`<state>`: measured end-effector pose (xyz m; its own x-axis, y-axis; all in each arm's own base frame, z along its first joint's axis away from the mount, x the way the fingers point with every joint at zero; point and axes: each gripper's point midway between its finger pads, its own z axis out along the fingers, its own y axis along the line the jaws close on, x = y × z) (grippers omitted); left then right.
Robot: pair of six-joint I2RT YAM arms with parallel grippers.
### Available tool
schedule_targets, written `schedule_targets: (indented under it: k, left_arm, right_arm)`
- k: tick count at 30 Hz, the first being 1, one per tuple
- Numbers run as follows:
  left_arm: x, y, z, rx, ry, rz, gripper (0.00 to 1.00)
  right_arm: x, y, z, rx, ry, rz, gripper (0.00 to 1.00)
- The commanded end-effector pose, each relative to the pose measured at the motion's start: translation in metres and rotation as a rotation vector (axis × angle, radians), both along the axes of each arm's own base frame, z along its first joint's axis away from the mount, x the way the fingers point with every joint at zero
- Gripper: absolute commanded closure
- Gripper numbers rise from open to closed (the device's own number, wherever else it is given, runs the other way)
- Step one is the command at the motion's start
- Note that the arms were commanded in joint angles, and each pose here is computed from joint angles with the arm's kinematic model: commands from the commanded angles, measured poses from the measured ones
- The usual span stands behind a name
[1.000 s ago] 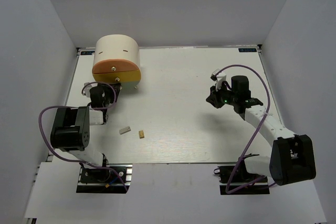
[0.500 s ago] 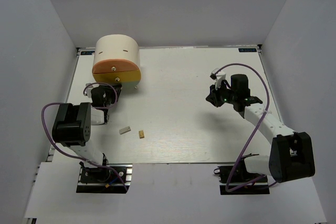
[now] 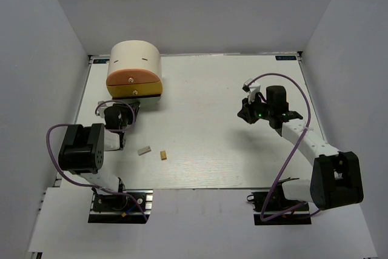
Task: Sort the stationery into containers
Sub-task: Open the drawer in the storage box, then pick up the stationery from the center of the board.
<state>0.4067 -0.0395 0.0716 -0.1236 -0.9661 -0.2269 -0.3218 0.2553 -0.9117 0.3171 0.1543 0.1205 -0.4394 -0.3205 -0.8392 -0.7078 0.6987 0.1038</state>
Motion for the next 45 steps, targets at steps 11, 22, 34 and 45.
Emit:
schedule_targets:
  k: [11, 22, 34, 45]
  left_arm:
    - [-0.041, -0.002, 0.004, 0.0, 0.003, -0.011, 0.75]
    - [-0.049, -0.011, 0.02, 0.025, -0.022, -0.076, 0.24]
    - [-0.111, -0.037, 0.022, 0.164, 0.095, -0.315, 0.18]
    - [-0.17, -0.025, 0.031, 0.272, 0.255, -0.334, 0.18]
  right_arm:
    - [0.007, 0.008, 0.021, 0.028, -0.05, 0.041, 0.85]
    - [-0.027, 0.033, 0.028, 0.051, -0.058, 0.335, 0.46]
    - [-0.074, 0.102, 0.03, 0.136, -0.132, 0.783, 0.34]
    - [-0.088, 0.198, -0.011, -0.05, -0.125, 1.0, 0.26]
